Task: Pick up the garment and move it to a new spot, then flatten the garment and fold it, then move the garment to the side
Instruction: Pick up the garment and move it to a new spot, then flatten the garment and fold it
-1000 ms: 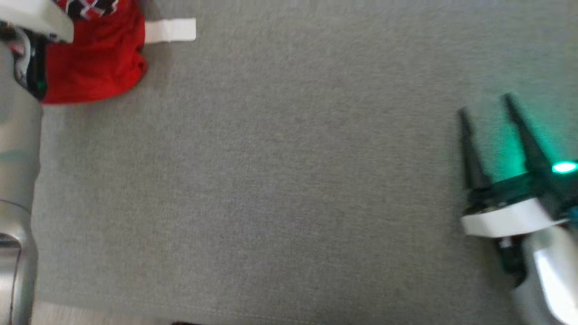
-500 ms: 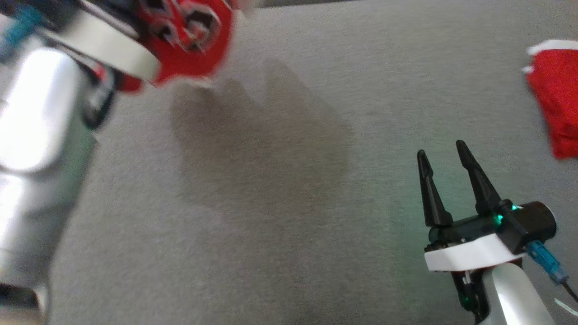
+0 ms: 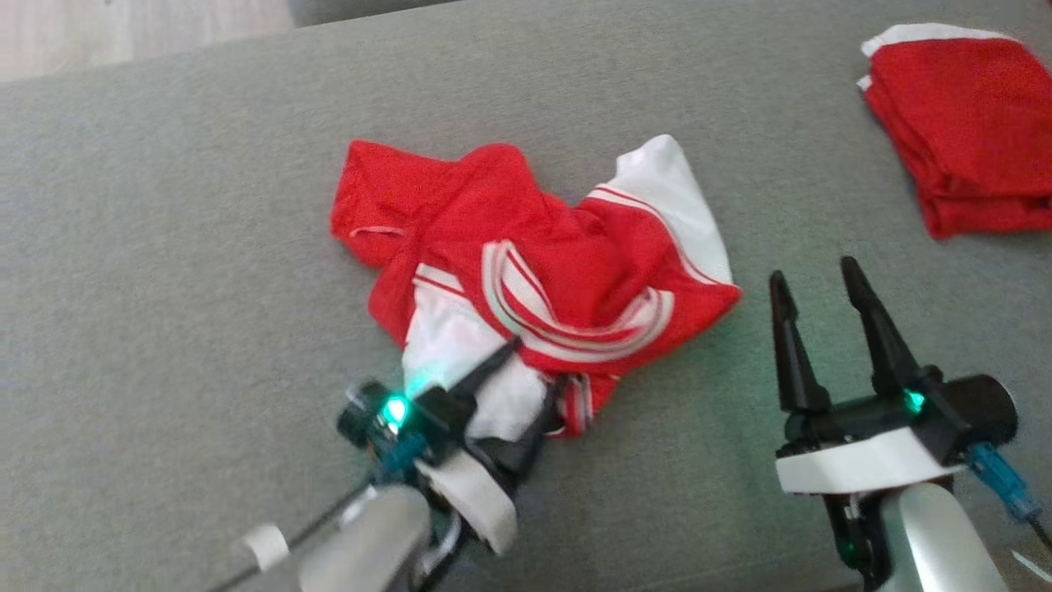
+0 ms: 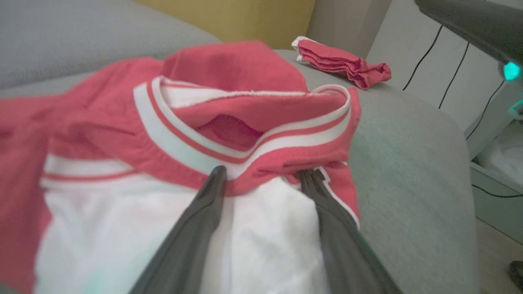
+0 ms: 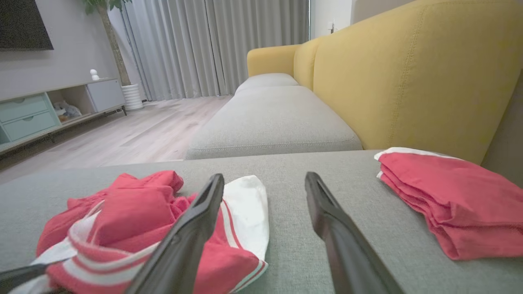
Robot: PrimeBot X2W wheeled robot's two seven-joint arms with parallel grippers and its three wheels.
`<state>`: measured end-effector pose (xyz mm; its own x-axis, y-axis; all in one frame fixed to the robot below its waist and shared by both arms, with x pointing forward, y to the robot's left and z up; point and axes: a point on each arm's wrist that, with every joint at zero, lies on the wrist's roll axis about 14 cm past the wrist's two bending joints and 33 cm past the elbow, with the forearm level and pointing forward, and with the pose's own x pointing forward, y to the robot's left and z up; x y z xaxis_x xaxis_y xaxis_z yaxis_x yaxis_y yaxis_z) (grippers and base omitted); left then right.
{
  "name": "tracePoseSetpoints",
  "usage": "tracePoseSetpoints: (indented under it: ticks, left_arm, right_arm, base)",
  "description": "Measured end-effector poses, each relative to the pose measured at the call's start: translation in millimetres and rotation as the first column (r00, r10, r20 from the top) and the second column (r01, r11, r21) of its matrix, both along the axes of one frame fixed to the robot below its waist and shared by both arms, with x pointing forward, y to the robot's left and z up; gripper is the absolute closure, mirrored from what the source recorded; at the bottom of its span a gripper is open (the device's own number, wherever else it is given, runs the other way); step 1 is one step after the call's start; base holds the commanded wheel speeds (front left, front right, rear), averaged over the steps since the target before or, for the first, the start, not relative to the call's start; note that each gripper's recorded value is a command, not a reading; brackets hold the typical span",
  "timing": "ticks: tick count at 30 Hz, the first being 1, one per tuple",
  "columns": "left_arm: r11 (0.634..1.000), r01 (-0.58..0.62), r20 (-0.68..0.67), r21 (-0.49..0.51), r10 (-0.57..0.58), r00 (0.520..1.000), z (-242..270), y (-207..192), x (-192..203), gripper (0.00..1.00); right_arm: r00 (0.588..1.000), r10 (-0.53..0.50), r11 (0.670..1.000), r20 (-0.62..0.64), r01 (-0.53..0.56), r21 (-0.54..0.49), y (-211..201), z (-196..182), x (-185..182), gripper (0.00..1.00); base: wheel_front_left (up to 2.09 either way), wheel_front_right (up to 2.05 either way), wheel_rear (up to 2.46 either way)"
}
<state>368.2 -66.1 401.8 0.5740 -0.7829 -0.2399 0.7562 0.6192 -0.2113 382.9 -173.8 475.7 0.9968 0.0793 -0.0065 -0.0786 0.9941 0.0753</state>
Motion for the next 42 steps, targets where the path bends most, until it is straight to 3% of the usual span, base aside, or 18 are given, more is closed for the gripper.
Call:
tracePoseSetpoints:
  ticks: [5, 8, 11, 17, 22, 24, 29, 42]
  left_arm:
    - [0.990, -0.135, 0.001, -0.051, 0.135, 0.991, 13, 13, 6, 0.00]
    - [0.952, -0.280, 0.093, -0.127, 0.292, 0.952, 54, 38, 23, 0.00]
    - [0.881, -0.441, 0.153, -0.169, 0.466, 0.872, 80, 81, 22, 0.00]
    - [0.673, -0.718, 0.185, -0.176, 0.739, 0.647, 91, 179, -19, 0.00]
    - [0.583, -0.783, 0.263, -0.218, 0.808, 0.528, 114, 221, -50, 0.00]
    - [0.571, -0.791, 0.279, -0.219, 0.814, 0.510, 117, 227, -61, 0.00]
    - [0.585, -0.788, 0.273, -0.192, 0.803, 0.529, 105, 224, -81, 0.00]
    - [0.642, -0.749, 0.318, -0.163, 0.753, 0.576, 105, 213, -78, 0.00]
  right_arm:
    - [0.998, 0.026, 1.000, -0.051, -0.026, 0.010, 9, -17, -5, 0.00]
    - [0.996, 0.066, 0.998, -0.061, -0.065, 0.021, 22, -20, -8, 0.00]
    - [0.994, 0.099, 0.995, -0.047, -0.097, 0.026, 33, -15, -10, 0.00]
    - [0.989, 0.151, 0.988, -0.011, -0.150, 0.026, 50, -2, -23, 0.00]
    - [0.982, 0.189, 0.981, 0.009, -0.190, 0.028, 63, 5, -36, 0.00]
    - [0.979, 0.204, 0.979, 0.026, -0.205, 0.022, 68, 10, -39, 0.00]
    - [0.976, 0.216, 0.976, 0.030, -0.217, 0.021, 70, 12, -47, 0.00]
    - [0.981, 0.194, 0.980, 0.027, -0.195, 0.036, 64, 11, -52, 0.00]
  base:
    - [0.00, 0.00, 0.00]
    - [0.00, 0.00, 0.00]
    - [0.00, 0.00, 0.00]
    - [0.00, 0.00, 0.00]
    - [0.00, 0.00, 0.00]
    - [0.00, 0.00, 0.00]
    - [0.00, 0.00, 0.00]
    - [0.00, 0.00, 0.00]
